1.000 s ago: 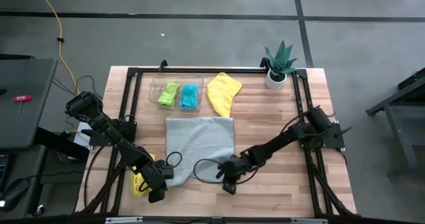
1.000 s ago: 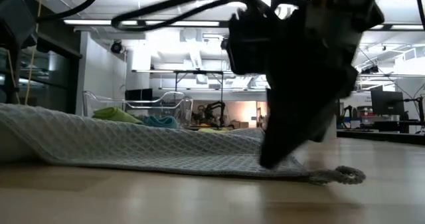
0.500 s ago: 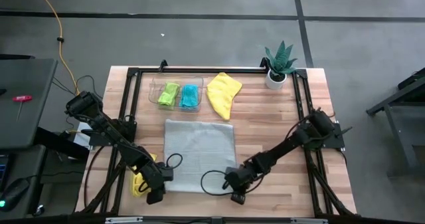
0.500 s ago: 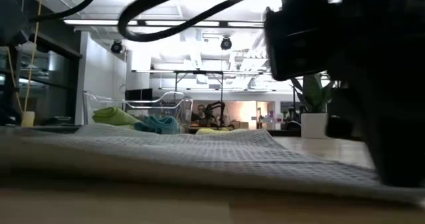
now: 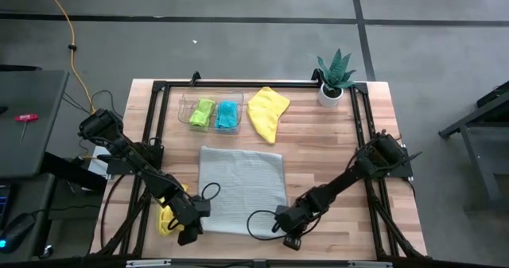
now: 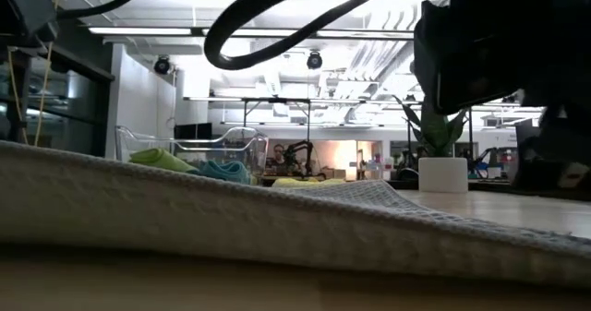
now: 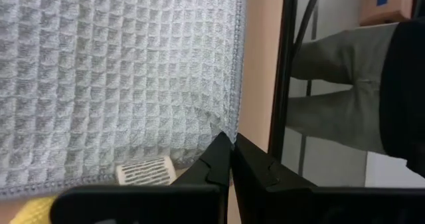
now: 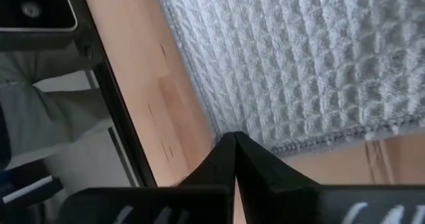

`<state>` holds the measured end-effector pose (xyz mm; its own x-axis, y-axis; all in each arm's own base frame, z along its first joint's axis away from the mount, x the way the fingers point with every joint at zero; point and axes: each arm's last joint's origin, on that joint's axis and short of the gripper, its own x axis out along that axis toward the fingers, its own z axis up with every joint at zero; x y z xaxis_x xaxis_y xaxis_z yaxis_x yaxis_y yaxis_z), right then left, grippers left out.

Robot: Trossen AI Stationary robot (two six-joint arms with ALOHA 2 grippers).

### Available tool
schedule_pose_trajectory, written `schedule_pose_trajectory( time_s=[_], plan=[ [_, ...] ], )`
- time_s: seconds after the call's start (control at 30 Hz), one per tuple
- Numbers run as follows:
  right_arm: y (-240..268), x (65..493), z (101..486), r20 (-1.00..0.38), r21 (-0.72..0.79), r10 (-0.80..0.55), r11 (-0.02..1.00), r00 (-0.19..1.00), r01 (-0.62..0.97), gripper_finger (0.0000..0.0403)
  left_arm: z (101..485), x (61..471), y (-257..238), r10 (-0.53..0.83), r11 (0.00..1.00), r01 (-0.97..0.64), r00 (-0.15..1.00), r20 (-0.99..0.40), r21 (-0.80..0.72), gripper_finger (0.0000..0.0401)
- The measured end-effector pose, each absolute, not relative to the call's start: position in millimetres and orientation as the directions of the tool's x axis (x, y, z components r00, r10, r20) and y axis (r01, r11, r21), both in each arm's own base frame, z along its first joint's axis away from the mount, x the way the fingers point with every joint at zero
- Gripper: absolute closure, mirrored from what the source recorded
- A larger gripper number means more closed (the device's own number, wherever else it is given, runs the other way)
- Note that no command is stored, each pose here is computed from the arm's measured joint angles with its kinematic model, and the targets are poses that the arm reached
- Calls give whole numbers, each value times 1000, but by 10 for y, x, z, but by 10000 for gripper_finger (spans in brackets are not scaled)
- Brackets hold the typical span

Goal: Fold microfiber towels
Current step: Fold the gray towel

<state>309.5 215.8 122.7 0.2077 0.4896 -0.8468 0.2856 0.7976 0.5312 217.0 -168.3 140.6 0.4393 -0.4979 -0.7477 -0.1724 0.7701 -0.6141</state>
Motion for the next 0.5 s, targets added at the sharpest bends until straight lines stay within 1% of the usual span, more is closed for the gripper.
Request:
schedule_pose_trajectory(
  time_s=[0.13, 0.23, 0.33, 0.5],
  plan=[
    [2169, 3078, 1229, -846, 534, 499, 798, 190, 280, 403, 1418, 2181, -1692, -507, 763, -161, 451, -735, -626, 400],
    [2165, 3070, 1229, -846, 534, 503, 798, 178, 279, 403, 1417, 2176, -1695, -515, 767, -145, 442, -735, -625, 388],
    [2168, 3064, 1231, -844, 536, 508, 797, 171, 278, 403, 1415, 2167, -1702, -530, 763, -136, 426, -733, -632, 358],
    [2170, 3062, 1232, -839, 544, 520, 798, 160, 259, 403, 1418, 2170, -1696, -569, 747, -123, 390, -724, -654, 291]
  ],
)
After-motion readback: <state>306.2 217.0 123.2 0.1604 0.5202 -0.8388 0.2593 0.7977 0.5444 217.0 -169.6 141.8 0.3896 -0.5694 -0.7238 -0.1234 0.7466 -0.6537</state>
